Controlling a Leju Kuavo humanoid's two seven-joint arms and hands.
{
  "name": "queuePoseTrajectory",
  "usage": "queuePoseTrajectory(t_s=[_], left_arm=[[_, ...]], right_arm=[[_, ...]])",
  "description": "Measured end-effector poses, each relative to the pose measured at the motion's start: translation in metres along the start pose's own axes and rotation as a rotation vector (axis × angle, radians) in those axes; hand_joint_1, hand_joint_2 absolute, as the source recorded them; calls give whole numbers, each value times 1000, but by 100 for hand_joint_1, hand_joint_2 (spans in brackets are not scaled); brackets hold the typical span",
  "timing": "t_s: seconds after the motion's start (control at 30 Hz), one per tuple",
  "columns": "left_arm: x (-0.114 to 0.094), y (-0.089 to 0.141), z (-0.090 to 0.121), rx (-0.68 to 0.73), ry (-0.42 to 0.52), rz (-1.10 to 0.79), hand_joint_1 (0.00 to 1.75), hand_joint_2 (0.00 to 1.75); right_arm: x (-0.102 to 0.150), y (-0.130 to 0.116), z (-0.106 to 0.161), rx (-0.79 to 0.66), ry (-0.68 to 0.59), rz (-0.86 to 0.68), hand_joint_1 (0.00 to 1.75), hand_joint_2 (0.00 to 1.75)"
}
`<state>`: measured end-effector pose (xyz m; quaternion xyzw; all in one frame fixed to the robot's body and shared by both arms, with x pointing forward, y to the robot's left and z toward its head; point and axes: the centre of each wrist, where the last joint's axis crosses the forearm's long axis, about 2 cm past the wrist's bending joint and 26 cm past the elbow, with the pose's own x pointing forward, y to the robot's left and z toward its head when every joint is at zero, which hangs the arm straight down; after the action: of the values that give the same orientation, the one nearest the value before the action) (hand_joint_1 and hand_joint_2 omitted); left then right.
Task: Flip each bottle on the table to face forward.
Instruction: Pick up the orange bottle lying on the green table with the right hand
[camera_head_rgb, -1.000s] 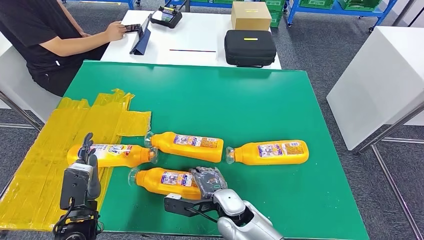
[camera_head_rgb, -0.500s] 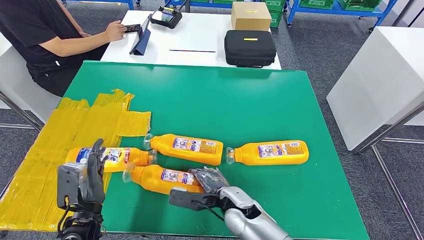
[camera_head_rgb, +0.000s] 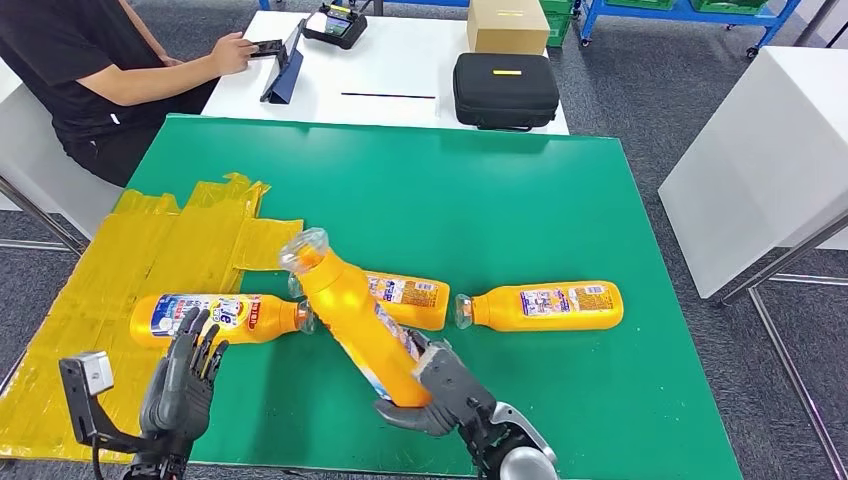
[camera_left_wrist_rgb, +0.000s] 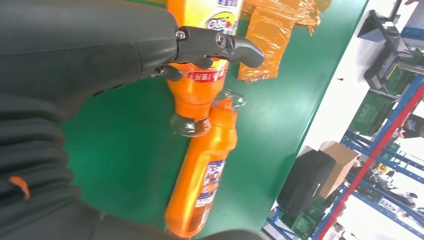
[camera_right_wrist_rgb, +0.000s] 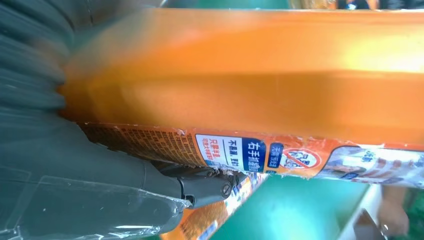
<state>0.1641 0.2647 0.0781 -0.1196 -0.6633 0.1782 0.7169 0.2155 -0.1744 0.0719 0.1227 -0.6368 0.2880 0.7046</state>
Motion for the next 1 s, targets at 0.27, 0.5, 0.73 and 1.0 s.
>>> queuePoseTrajectory(t_s=[0.27, 0.5, 0.73, 1.0], left_arm=[[6, -9, 4, -28, -56, 24, 0, 175], [7, -17, 5, -63, -63, 33, 0, 175], [12, -60, -7, -226, -94, 46, 0, 175], [18, -91, -18, -352, -89, 64, 0, 175]], right_arm=[[13, -6, 3, -46, -75, 6, 175, 175], [16, -8, 3, -69, -85, 18, 175, 175], [37, -6, -28, -77, -101, 115, 175, 175], [46, 10, -63, 19, -91, 244, 175, 175]])
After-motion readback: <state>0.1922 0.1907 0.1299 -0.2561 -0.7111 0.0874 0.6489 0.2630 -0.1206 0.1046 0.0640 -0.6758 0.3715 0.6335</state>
